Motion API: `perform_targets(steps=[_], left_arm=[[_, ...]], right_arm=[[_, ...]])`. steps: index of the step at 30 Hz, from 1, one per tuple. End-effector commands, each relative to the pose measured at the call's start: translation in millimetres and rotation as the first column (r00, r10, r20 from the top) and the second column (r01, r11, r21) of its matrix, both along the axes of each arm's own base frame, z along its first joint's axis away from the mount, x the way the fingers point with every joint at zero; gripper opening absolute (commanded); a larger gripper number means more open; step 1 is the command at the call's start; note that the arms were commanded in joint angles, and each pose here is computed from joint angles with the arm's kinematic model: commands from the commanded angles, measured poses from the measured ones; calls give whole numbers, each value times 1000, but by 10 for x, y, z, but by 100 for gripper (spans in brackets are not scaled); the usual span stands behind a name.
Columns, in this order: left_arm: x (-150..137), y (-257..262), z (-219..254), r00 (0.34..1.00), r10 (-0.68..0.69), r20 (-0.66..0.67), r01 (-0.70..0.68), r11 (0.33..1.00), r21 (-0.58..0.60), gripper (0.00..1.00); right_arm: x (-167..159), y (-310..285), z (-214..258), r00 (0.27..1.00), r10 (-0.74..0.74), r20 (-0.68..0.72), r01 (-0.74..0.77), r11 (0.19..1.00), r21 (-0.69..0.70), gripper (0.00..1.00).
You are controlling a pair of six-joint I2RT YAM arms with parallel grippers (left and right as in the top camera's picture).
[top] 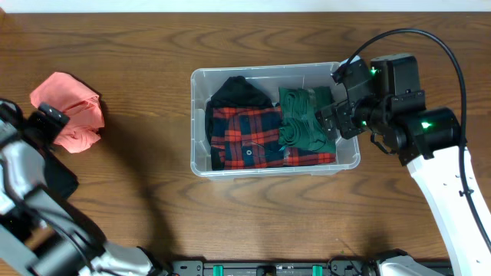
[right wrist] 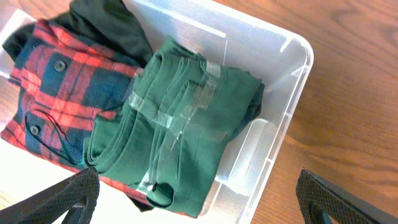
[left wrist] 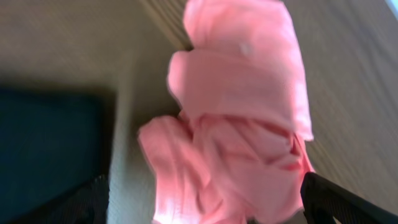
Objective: Pack container
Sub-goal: 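Move the left gripper to the salmon-pink shirt and grasp it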
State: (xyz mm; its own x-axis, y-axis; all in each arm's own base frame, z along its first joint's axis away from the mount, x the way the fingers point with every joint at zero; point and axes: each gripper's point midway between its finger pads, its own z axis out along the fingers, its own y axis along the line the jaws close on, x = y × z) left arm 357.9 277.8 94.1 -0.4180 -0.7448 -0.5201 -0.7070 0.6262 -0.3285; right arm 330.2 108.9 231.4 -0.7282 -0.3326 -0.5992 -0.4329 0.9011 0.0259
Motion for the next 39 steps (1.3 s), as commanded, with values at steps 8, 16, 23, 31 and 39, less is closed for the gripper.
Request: perform_targets(steps=[8, 16, 23, 31, 39], left_arm=[[584, 332, -151, 994, -112, 0, 111, 993, -39, 98], [550, 292, -658, 991, -115, -62, 108, 988, -114, 98], [705, 36, -722, 982, -187, -18, 181, 968, -175, 95], [941, -465, -613, 949, -304, 83, 315, 911, -267, 14], [930, -913, 84, 898, -386, 211, 437, 842, -317, 6]], right_arm=[[0, -62, -36, 1000, -11, -10, 11, 1000, -25, 99], [-33, -70, -59, 1000, -14, -28, 13, 1000, -27, 99], [-36, -70, -61, 999, -14, -29, 13, 1000, -27, 99], [-80, -82, -89, 999, -17, -51, 16, 999, -31, 99], [36, -516, -40, 963, -271, 10, 270, 955, -125, 99]])
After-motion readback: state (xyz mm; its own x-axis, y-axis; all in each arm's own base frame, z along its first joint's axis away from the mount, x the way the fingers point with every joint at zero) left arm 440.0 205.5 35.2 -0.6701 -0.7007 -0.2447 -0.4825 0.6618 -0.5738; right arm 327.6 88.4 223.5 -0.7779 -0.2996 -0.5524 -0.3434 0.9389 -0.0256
